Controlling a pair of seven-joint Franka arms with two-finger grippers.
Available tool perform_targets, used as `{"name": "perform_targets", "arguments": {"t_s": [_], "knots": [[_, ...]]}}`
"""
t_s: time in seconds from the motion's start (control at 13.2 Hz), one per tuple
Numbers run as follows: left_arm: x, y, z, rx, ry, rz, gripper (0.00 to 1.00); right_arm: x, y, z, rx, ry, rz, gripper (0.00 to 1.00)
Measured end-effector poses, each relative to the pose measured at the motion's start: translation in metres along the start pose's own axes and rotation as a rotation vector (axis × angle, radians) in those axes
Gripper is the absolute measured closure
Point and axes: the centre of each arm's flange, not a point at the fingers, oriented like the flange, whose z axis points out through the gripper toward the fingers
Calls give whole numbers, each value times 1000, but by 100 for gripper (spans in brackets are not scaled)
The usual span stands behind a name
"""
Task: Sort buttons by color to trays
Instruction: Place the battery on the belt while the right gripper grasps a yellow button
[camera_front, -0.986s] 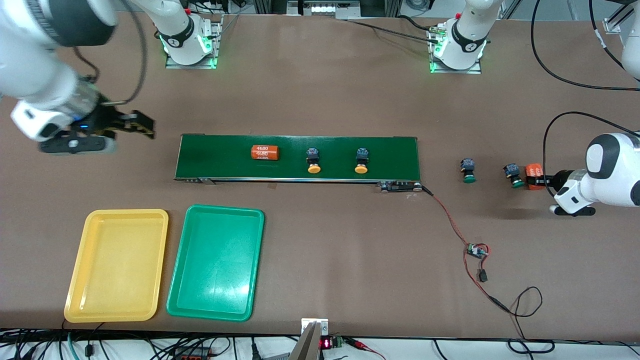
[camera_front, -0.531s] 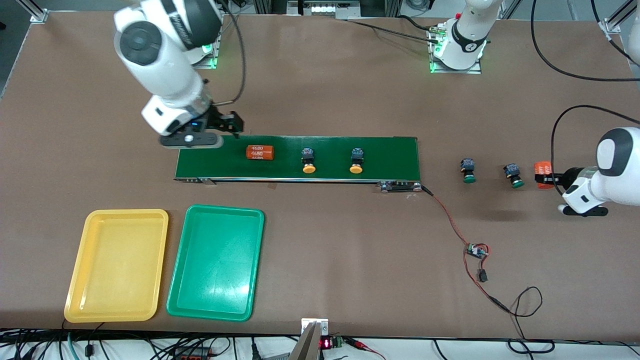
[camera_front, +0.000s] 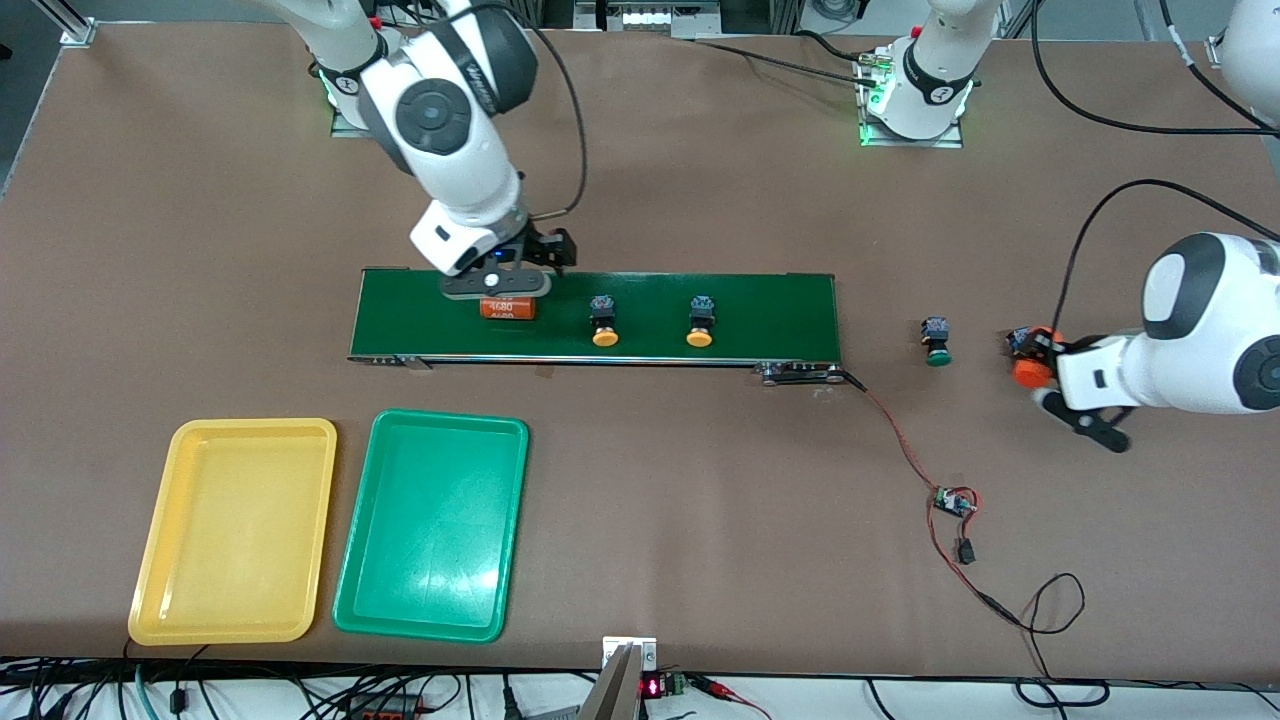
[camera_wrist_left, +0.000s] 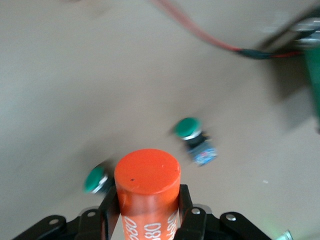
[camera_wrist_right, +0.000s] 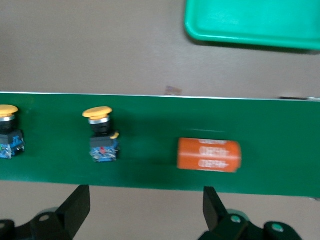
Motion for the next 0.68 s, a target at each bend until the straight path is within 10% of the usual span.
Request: {"name": "perform_targets", "arguments": {"t_s": [0.68], "knots": [[91, 180, 41, -25, 83, 676, 49, -13, -43, 81, -30, 77, 70, 0]]}}
